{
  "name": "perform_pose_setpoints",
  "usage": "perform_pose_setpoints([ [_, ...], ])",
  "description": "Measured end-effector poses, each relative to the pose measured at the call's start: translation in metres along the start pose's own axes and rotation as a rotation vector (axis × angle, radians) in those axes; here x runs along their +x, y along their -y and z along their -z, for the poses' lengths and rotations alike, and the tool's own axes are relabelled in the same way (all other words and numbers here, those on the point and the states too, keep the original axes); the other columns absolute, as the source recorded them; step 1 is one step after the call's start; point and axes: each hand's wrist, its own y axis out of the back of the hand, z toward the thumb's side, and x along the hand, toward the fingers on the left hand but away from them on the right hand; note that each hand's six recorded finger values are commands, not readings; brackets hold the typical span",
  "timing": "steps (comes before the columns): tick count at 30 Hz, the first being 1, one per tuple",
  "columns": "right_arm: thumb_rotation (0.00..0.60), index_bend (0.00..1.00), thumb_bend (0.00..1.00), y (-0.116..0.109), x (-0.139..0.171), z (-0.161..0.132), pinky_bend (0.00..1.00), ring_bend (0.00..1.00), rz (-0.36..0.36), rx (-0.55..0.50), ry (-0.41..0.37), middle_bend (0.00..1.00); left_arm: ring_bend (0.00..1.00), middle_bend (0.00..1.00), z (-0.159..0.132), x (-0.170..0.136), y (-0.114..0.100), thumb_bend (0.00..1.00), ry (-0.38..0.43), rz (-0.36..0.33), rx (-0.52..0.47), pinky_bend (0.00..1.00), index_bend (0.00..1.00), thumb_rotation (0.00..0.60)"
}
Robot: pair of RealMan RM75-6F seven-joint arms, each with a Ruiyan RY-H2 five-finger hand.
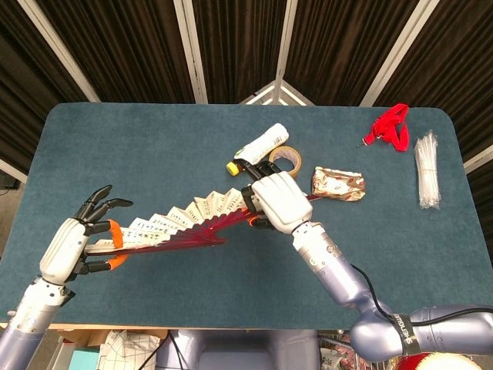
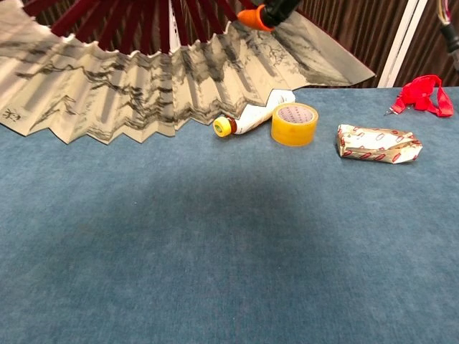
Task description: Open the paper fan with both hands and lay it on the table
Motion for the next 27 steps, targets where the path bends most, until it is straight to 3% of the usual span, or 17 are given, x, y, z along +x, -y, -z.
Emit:
perform_pose_setpoints([
  [12,0.600,0.84,0.47,0.004,0.006,0.025,0.19,0.24,-0.004,-0.040,0.029,0.14,0.00,0.22,-0.008,0.017,0.011,0.42,0.043,-0.025,0.158,0.10,0.67,0.600],
  [27,0.600,0.84,0.47,0.003,0.016,0.025,0.19,0.24,-0.050,-0.098,0.010,0.14,0.00,0.22,-0.014,0.031,0.022,0.42,0.114,-0.055,0.284,0.10,0.67,0.600],
])
